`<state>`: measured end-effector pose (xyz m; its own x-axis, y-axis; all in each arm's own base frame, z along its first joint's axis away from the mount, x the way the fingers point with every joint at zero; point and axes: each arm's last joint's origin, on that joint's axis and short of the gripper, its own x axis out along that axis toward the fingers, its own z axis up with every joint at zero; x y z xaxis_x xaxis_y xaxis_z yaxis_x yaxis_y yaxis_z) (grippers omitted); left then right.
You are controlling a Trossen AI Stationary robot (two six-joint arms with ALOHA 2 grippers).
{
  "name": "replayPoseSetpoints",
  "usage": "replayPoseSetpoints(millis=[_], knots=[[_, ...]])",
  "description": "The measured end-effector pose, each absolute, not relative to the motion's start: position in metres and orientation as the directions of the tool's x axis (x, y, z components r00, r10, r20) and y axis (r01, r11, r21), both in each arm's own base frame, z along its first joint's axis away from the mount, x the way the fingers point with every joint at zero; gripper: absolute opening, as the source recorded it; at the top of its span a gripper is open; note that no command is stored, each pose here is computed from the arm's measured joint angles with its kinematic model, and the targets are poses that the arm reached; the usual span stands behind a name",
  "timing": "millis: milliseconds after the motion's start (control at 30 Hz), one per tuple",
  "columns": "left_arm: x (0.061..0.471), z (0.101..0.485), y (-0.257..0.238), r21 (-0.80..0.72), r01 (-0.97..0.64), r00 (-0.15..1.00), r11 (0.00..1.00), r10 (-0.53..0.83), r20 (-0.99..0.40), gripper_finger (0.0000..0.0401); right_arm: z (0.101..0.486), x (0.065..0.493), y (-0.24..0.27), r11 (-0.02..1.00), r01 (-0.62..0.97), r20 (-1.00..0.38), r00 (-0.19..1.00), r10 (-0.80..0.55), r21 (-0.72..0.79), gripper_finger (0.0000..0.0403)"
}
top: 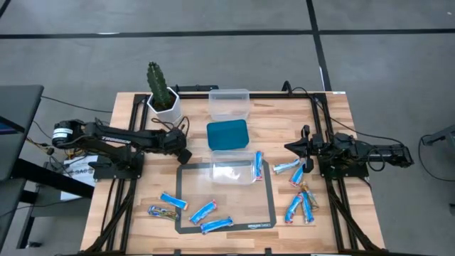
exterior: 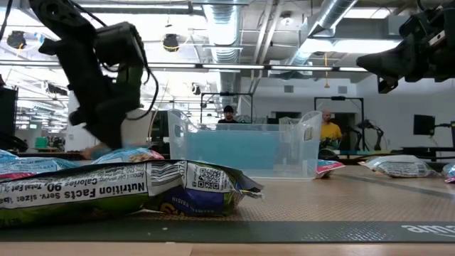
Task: Pick and place Granola Bars by type
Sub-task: Put the orange granola bar into the top transparent bin
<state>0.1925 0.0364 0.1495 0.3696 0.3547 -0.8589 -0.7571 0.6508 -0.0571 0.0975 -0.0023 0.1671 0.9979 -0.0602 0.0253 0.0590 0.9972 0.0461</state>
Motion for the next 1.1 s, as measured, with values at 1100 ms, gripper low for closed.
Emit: replayPoseSetpoints(millis=[1100], knots=[[0.298, 0.26, 0.091, 0.119, -0.62, 0.741, 0.775, 0.629, -0.233, 0.0041, 0.167, 0.097, -0.002, 0.997, 0.059, 0.025, 0.998, -0.061, 0.046, 0.0]])
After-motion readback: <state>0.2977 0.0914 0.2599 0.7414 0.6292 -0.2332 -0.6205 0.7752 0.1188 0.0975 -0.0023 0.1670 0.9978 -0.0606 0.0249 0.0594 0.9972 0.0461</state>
